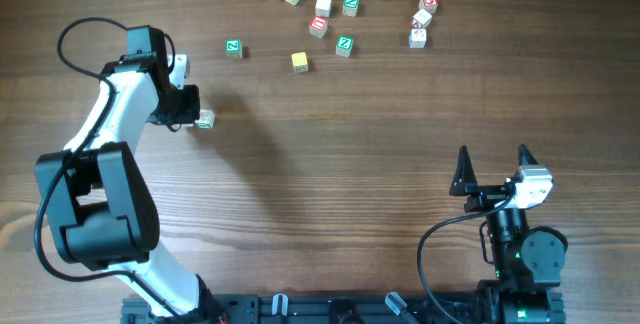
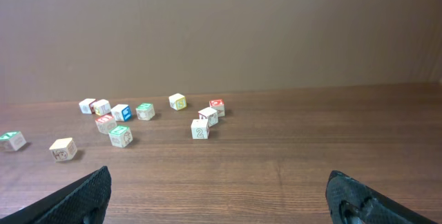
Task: Form a horizontal line
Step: 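Carry the airplane block beside the first placed block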
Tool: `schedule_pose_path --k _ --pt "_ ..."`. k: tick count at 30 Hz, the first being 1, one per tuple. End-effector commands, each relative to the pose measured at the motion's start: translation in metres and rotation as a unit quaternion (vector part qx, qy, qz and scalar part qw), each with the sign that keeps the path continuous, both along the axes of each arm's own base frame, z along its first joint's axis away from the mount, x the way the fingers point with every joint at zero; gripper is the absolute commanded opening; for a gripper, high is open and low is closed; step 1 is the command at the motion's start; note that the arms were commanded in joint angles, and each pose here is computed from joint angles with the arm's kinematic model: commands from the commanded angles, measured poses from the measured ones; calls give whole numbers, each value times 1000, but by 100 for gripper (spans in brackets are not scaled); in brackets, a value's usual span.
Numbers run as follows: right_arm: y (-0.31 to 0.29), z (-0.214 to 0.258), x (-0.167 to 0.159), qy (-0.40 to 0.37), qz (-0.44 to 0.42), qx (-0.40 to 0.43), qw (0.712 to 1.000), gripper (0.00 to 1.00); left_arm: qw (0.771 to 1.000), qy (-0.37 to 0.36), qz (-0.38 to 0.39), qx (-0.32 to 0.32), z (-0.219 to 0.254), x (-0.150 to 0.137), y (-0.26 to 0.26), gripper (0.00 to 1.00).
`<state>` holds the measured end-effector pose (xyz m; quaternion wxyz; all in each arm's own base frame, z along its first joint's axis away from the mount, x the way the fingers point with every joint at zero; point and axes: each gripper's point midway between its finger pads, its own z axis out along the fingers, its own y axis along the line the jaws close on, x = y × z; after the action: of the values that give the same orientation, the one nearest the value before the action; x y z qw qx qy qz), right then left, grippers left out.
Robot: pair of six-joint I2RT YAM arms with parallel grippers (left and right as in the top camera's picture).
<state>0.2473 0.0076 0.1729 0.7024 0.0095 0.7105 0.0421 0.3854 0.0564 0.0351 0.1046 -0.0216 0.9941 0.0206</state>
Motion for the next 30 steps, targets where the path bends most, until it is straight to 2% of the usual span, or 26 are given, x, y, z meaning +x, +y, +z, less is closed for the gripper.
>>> schedule_pose_path --k 1,13,30 --pt "4 1 0 -3 10 -9 1000 100 1000 1 -8 -16 -5 0 -4 24" --pt "4 1 0 -3 10 -9 1000 100 1000 -2 -8 -15 -5 1 -3 31" --pt "4 1 0 -3 10 -9 1000 100 1000 -2 -8 -16 -5 1 -3 32"
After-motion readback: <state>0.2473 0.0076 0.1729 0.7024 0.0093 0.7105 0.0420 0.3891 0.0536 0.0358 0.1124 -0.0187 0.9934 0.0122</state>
